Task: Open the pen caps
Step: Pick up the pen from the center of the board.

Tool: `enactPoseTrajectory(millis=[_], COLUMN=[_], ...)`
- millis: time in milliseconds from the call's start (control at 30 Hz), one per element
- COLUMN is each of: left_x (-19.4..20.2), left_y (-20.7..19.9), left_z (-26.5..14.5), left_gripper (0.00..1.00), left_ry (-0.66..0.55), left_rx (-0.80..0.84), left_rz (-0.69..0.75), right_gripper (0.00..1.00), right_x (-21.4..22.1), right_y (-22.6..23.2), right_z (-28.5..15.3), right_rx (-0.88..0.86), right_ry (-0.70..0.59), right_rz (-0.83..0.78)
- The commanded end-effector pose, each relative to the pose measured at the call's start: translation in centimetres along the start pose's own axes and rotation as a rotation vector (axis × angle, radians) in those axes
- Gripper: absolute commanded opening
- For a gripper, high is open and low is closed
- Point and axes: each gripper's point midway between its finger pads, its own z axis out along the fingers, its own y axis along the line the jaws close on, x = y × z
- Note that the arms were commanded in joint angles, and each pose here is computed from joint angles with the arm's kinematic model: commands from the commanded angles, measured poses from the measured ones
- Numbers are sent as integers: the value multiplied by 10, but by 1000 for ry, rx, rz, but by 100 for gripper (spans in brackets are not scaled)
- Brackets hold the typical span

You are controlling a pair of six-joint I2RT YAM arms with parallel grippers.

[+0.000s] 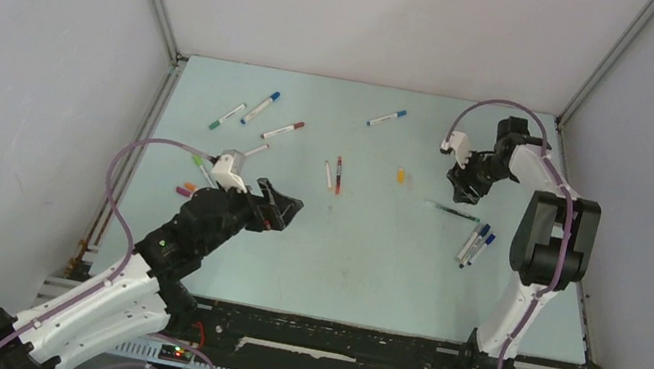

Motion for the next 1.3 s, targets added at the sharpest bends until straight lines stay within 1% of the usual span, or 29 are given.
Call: enactPoseTrajectory(millis=[0, 200, 400, 433, 667, 833, 900, 1000, 1067, 1167, 1267], left_x=[-3, 0, 5, 6, 7, 7, 4, 5, 5, 9, 12], left_y=[-2, -2, 0, 1, 1, -2, -6, -11, -18, -32, -47], left_z=[4, 8, 10, 10, 10, 11, 11, 11, 10, 11, 12], left_gripper=[100, 100, 100, 100, 100, 100, 100, 100, 100, 100, 100], left_ry=[-18, -6, 8, 10, 15, 14, 7, 12, 21, 43, 61], left_rx=[22, 19, 19, 19, 19, 33, 50, 74, 109, 179, 260], left_rz=[12, 23, 16, 15, 11, 4, -2, -9, -18, -44, -88], right_gripper=[53, 49, 45, 45, 34, 22, 16, 5, 0, 0, 0], right_x=[6, 20, 38, 33, 37, 43, 45, 41, 29, 5, -28], right_y=[7, 16, 15, 20, 23, 30, 33, 36, 35, 34, 38], right_z=[5, 18, 30, 36, 47, 55, 58, 60, 54, 40, 15], right_rx=[-85, -126, -120, -128, -127, -127, -121, -108, -83, -43, 4], right_ry=[57, 104, 171, 183, 229, 245, 243, 216, 175, 89, -7], right_rz=[16, 21, 19, -5, -44, -58, -58, -67, -78, -100, -131])
